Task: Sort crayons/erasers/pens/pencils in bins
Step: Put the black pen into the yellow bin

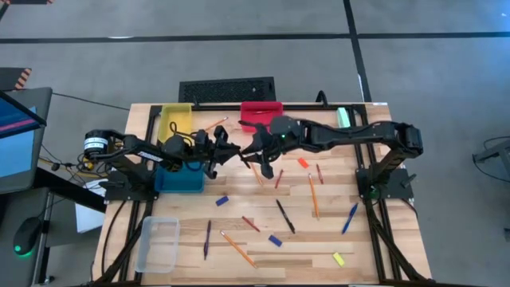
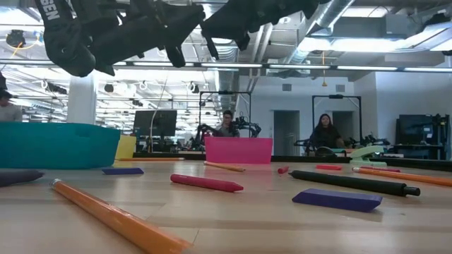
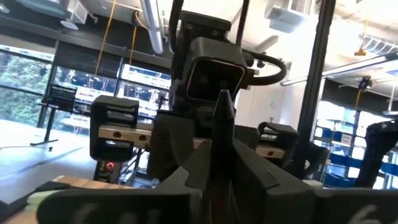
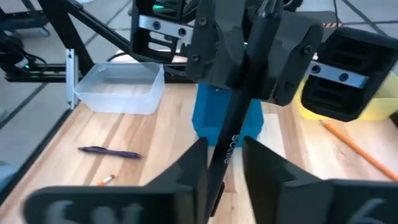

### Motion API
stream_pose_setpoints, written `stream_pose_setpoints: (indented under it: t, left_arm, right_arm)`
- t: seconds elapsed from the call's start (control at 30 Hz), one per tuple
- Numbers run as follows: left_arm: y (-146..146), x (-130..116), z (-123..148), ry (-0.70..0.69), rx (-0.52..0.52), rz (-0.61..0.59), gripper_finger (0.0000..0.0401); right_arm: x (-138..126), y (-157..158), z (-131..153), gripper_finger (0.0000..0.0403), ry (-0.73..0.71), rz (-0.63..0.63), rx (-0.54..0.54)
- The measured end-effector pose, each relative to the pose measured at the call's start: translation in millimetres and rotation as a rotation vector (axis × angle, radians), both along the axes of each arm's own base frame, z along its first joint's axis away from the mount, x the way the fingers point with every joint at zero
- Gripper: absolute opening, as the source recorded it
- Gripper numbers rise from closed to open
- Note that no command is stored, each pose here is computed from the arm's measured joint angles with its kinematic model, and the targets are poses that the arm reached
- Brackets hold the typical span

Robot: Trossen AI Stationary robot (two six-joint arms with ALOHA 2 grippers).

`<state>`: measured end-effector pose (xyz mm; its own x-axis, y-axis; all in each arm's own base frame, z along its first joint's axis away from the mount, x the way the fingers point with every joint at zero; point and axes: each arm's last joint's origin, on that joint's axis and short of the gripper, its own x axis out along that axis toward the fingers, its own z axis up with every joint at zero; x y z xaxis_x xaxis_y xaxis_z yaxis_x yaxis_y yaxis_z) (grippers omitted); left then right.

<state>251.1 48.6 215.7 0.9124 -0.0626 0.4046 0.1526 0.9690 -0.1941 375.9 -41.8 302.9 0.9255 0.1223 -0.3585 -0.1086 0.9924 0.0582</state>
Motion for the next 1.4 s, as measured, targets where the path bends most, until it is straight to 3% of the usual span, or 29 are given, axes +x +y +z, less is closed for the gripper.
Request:
stream_pose_setpoints:
  t: [0.17, 0.27, 0.37, 0.5, 0.63, 0.73, 0.9, 1.07, 1.23, 1.4]
  left_arm:
    - [7, -1, 0, -0.001, 0.013, 0.031, 0.0022]
    - [14, -5, 5, 0.000, 0.016, 0.065, 0.0022]
    - [22, -8, 14, 0.042, 0.041, 0.112, 0.0023]
    - [30, -12, 37, 0.145, 0.109, 0.182, 0.0023]
    - [35, -22, 62, 0.374, 0.176, 0.296, 0.0024]
    - [38, -35, 82, 0.609, 0.209, 0.359, 0.0025]
    - [49, -57, 105, 0.922, 0.161, 0.601, 0.0024]
    - [84, -77, 110, 1.121, 0.034, 0.769, 0.0024]
    - [134, -99, 97, 1.287, -0.134, 0.913, 0.0024]
    - [172, -112, 70, 1.398, -0.272, 0.919, 0.0024]
  right_arm:
    - [-7, -1, -4, 0.0187, 0.077, 0.007, -0.035]
    - [-19, -1, 2, 0.0191, 0.131, -0.005, -0.017]
    - [-32, 1, 10, 0.0166, 0.171, -0.001, -0.038]
    - [-48, 6, 17, 0.0104, 0.225, 0.008, -0.140]
    - [-58, 6, 7, 0.0028, 0.210, 0.029, -0.204]
    - [-68, 0, -17, 0.0009, 0.164, 0.000, -0.204]
    - [-91, -13, -59, 0.0018, 0.092, -0.063, -0.169]
    - [-120, -18, -78, 0.0004, 0.089, -0.135, -0.100]
    - [-147, -11, -80, 0.0008, 0.050, -0.131, -0.121]
    - [-166, -9, -66, 0.0003, -0.043, -0.134, -0.188]
